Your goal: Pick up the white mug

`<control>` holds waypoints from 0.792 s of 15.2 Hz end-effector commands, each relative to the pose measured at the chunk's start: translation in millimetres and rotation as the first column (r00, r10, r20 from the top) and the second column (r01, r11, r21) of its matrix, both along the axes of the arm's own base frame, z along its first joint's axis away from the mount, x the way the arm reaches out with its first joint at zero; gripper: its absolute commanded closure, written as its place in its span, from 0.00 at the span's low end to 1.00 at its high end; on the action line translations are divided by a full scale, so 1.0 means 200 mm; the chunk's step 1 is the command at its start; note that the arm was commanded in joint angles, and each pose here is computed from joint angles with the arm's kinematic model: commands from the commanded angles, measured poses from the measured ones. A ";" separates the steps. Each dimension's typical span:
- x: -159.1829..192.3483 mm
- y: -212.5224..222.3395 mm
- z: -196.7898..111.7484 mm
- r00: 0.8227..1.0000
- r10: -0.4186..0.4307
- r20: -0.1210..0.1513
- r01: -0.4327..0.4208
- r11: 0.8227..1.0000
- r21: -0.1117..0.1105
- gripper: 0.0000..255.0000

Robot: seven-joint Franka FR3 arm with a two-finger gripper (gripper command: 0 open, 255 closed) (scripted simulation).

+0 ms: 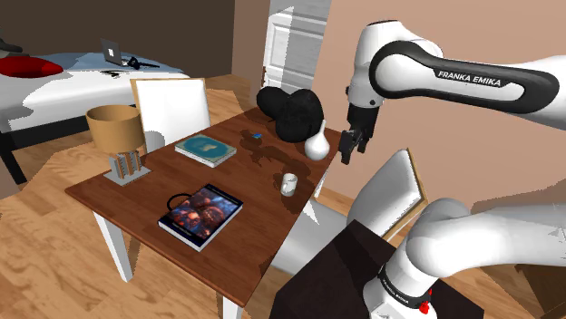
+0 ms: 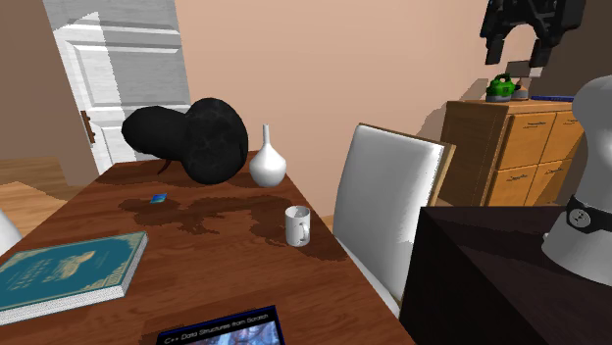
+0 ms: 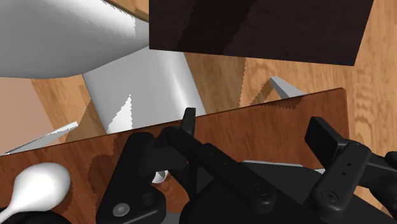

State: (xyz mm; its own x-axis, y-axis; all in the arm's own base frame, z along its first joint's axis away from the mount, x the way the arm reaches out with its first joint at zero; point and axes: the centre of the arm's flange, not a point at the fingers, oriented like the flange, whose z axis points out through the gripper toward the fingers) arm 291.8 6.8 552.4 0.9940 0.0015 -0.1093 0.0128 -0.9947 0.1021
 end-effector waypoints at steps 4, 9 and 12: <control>0.13 -0.10 -0.12 1.000 -0.006 -0.005 0.006 1.000 0.009 0.00; 0.35 -0.26 -0.32 1.000 -0.015 -0.014 0.015 1.000 0.024 0.00; 0.48 -0.36 -0.44 1.000 -0.020 -0.020 0.021 0.999 0.033 0.00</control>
State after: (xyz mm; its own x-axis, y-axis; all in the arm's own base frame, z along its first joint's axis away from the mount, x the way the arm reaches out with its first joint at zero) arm 381.4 -62.4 474.0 0.9917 -0.0137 -0.1282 -0.0046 -0.9975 0.0710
